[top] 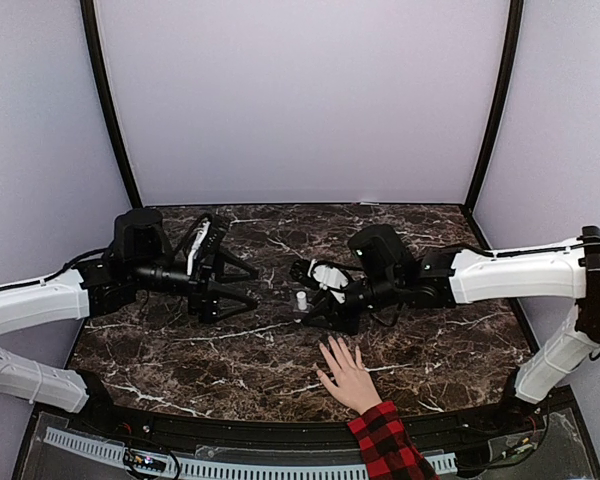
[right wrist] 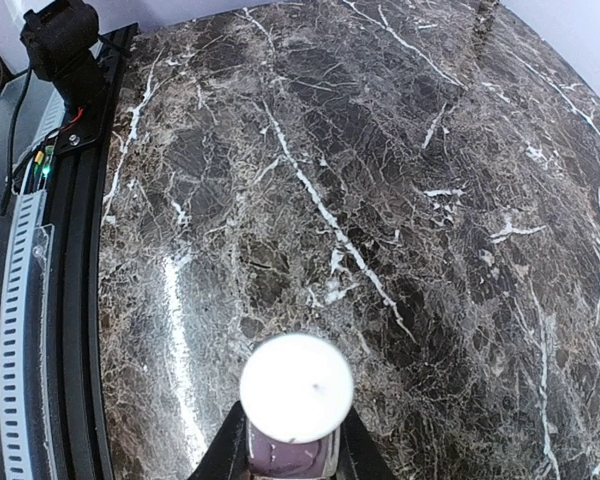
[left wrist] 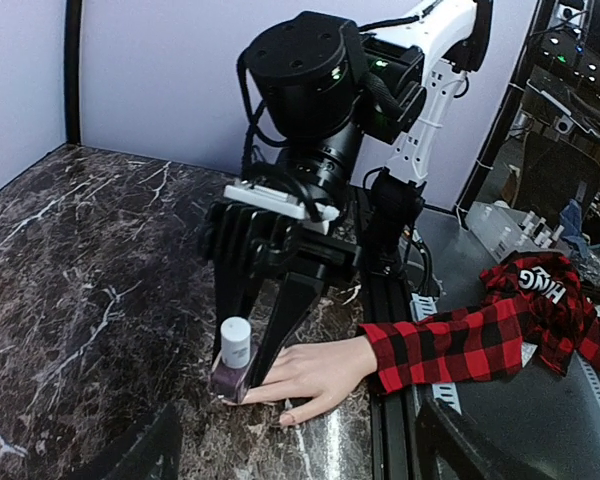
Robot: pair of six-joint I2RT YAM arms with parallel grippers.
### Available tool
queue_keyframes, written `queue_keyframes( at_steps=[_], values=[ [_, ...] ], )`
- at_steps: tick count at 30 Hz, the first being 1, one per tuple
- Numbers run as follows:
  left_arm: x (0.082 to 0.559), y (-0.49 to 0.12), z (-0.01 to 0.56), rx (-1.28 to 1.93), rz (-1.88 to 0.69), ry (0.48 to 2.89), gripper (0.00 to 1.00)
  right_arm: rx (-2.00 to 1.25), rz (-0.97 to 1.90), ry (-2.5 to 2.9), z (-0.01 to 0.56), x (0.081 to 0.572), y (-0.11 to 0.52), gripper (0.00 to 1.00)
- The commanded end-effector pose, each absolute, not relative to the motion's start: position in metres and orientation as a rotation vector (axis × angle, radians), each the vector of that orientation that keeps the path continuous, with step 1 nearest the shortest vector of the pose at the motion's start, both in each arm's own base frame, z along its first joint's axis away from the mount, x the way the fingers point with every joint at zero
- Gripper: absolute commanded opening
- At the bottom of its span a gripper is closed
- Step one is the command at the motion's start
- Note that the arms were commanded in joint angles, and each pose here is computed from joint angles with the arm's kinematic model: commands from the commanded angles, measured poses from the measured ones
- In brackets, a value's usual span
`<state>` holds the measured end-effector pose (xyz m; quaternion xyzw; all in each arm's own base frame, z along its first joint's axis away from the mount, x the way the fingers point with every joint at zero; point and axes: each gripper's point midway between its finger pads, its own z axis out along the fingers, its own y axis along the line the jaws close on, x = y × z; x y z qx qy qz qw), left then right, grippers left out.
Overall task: Paint the nails
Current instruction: Pass from the right arm to the left
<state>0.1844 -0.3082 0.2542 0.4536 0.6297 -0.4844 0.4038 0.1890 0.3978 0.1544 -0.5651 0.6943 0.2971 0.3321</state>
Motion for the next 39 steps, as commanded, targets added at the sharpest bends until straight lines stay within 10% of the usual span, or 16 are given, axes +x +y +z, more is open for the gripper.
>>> queue_keyframes(
  at_steps=[1, 12, 39],
  values=[
    [0.177, -0.322, 0.260, 1.280, -1.177, 1.483, 0.79, -1.531, 0.790, 1.756, 0.173, 0.177, 0.398, 0.10],
    [0.172, -0.351, 0.252, 1.348, -1.205, 1.435, 0.55, -1.582, 0.808, 1.703, 0.190, 0.156, 0.406, 0.10],
    [0.159, -0.378, 0.237, 1.428, -1.239, 1.375, 0.32, -1.628, 0.833, 1.658, 0.200, 0.141, 0.417, 0.10]
  ],
)
